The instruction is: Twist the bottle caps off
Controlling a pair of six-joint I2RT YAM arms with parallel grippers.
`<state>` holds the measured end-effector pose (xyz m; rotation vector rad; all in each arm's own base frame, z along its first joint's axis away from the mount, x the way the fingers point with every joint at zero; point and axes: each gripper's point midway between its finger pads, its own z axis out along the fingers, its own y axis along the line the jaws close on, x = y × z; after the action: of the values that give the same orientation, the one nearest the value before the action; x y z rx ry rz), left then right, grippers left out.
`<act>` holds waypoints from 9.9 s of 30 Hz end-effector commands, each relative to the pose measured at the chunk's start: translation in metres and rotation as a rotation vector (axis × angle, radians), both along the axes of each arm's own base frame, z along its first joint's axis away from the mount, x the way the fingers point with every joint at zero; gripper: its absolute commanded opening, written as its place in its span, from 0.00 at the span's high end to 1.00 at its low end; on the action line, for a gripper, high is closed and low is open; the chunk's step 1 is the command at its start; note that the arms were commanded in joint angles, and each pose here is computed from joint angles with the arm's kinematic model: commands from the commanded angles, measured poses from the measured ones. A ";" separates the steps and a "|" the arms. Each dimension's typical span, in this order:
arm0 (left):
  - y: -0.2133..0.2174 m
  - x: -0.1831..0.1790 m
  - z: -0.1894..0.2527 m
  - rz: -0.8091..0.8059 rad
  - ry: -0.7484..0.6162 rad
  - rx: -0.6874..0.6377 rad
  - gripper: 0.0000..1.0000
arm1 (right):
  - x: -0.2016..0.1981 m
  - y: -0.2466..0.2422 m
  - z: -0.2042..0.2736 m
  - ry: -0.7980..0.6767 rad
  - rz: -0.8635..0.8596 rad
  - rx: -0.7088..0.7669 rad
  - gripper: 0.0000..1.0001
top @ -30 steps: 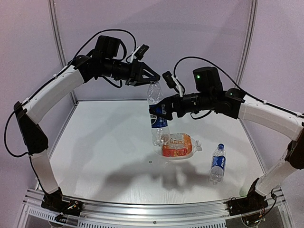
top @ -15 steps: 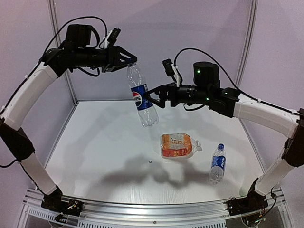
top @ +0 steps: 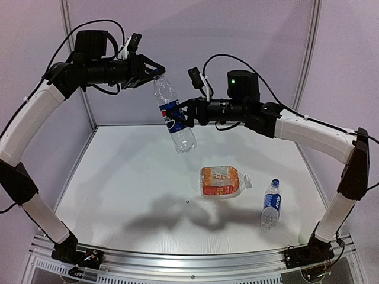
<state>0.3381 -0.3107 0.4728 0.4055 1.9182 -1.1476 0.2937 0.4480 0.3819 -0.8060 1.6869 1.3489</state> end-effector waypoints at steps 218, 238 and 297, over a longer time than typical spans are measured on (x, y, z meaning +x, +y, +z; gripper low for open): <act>-0.062 -0.067 -0.003 -0.385 -0.079 -0.105 0.53 | -0.062 -0.057 -0.007 0.013 0.200 -0.031 0.62; -0.076 -0.049 -0.017 -0.298 0.015 -0.075 0.82 | -0.048 -0.062 -0.024 0.000 0.105 -0.091 0.62; -0.053 -0.079 0.030 -0.267 -0.177 -0.116 0.31 | -0.082 -0.052 0.026 -0.049 0.170 0.046 0.61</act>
<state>0.2630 -0.3608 0.4820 0.6862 1.7415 -1.3234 0.2216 0.3947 0.4042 -0.9287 1.6073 1.3896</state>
